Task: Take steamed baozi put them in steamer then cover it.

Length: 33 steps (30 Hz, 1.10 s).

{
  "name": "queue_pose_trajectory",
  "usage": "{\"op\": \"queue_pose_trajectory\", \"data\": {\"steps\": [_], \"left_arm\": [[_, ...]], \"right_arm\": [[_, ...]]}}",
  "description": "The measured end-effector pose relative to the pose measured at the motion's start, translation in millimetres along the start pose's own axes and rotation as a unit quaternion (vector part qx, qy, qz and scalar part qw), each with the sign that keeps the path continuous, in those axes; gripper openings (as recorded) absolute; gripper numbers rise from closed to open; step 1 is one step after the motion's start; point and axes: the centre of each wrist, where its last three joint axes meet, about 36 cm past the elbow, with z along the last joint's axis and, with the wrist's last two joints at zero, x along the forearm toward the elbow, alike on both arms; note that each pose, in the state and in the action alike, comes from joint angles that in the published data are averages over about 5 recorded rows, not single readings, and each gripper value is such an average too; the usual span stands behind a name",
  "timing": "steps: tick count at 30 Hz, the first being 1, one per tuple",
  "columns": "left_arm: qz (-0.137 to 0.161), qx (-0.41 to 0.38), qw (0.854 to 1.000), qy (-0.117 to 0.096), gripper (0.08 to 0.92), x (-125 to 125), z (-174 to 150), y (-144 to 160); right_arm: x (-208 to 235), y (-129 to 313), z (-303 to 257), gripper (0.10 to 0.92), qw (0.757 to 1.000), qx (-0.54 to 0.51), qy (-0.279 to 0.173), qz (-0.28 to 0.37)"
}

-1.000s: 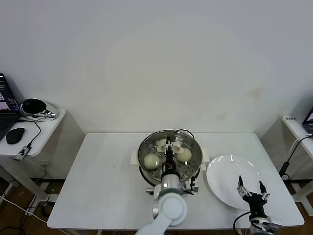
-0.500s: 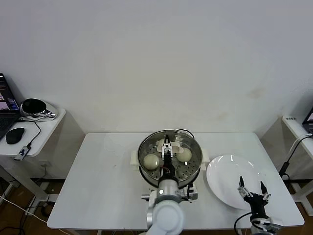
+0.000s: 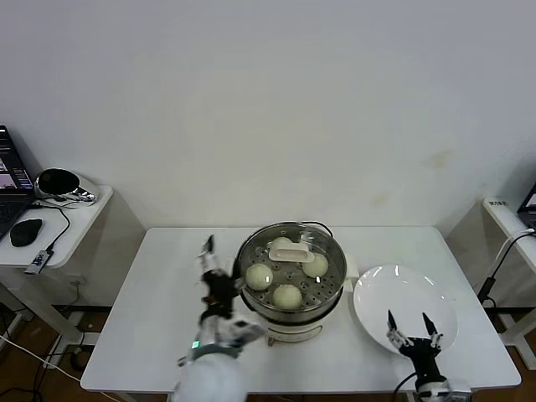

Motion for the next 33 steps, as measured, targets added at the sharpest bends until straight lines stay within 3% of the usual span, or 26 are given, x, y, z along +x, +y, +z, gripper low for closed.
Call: {"op": "queue_pose_trajectory", "data": {"steps": [3,5,10,16,21,33], "left_arm": [[0.036,0.066,0.997,0.031,0.823,-0.1,34.9,5.8],[0.061,0.108,0.992,0.039,0.823,2.1,59.4,5.8],[0.099,0.215,0.971,0.019,0.823,14.1,112.3,-0.3],[0.115,0.321,0.940,-0.005,0.823,34.0,154.3,-4.4],[0.128,0.373,0.919,0.001,0.823,52.0,171.1,-4.9],[0.124,0.385,0.914,0.025,0.823,70.0,187.0,3.0]], "right_arm": [[6.6,7.8,-2.2,0.823,1.000,0.009,0.007,-0.017],[10.9,13.1,-3.9,0.823,0.999,0.011,0.013,-0.027],[21.6,25.8,-7.2,0.823,0.999,0.012,0.025,-0.042],[34.7,34.0,-13.7,0.823,0.998,0.015,0.036,-0.049],[43.3,34.5,-20.6,0.823,0.997,0.024,0.045,-0.053],[58.8,22.6,-44.7,0.823,0.992,0.077,0.075,-0.071]]}}
